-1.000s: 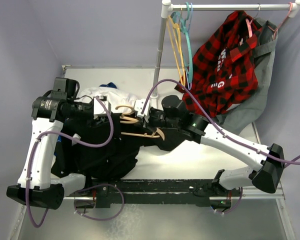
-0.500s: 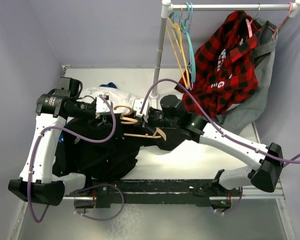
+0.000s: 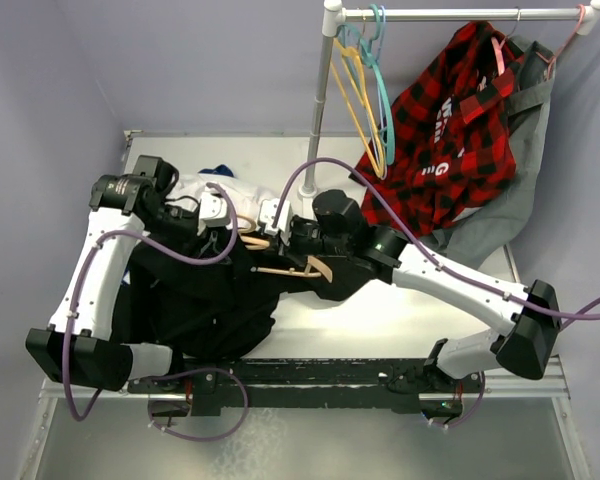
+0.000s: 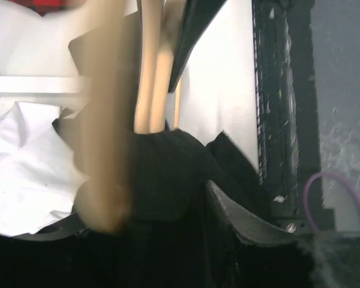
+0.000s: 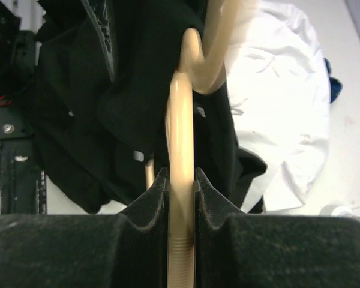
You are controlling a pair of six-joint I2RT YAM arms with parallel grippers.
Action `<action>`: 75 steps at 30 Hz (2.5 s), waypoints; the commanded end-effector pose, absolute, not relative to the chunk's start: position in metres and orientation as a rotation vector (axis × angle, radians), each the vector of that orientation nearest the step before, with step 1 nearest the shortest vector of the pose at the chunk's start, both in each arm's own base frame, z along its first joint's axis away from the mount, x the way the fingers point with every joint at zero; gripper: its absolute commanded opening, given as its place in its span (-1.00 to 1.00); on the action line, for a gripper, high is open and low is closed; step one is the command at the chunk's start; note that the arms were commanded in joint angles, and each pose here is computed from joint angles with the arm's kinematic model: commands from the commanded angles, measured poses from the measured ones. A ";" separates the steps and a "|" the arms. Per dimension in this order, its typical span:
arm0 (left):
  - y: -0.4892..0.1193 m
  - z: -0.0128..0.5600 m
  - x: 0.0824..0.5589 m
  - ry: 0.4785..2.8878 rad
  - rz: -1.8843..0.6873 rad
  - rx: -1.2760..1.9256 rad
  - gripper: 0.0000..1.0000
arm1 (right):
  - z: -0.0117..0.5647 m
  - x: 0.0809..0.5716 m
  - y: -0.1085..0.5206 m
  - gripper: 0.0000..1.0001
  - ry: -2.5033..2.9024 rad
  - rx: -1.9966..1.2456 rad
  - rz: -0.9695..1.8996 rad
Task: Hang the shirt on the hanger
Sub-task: Hang the shirt on the hanger.
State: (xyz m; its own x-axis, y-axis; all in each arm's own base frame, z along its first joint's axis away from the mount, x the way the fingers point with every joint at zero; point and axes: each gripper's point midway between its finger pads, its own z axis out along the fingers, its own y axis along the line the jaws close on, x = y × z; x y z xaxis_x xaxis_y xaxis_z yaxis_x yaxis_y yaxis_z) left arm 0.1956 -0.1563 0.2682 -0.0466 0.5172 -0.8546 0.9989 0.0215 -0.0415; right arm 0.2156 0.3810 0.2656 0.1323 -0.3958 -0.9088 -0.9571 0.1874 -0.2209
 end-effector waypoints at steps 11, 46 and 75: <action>-0.177 0.299 0.165 1.402 -1.063 1.520 -1.00 | 0.343 0.213 0.382 -1.00 1.209 -1.217 0.726; -0.168 0.292 0.166 1.419 -0.941 1.609 -1.00 | 0.303 0.197 0.271 0.99 1.376 -1.044 0.631; -0.170 0.293 0.172 1.437 -0.966 1.592 -1.00 | 0.298 0.170 0.326 0.94 1.364 -1.380 0.901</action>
State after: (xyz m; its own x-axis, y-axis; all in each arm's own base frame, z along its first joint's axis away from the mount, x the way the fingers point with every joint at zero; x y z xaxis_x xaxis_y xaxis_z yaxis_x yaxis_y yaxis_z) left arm 0.1714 -0.1627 0.2767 0.0643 0.4701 -0.8803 0.9974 -0.0582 0.0418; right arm 0.1889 0.3183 0.3104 0.1417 -0.2553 -0.9564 -0.9586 0.2059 -0.1969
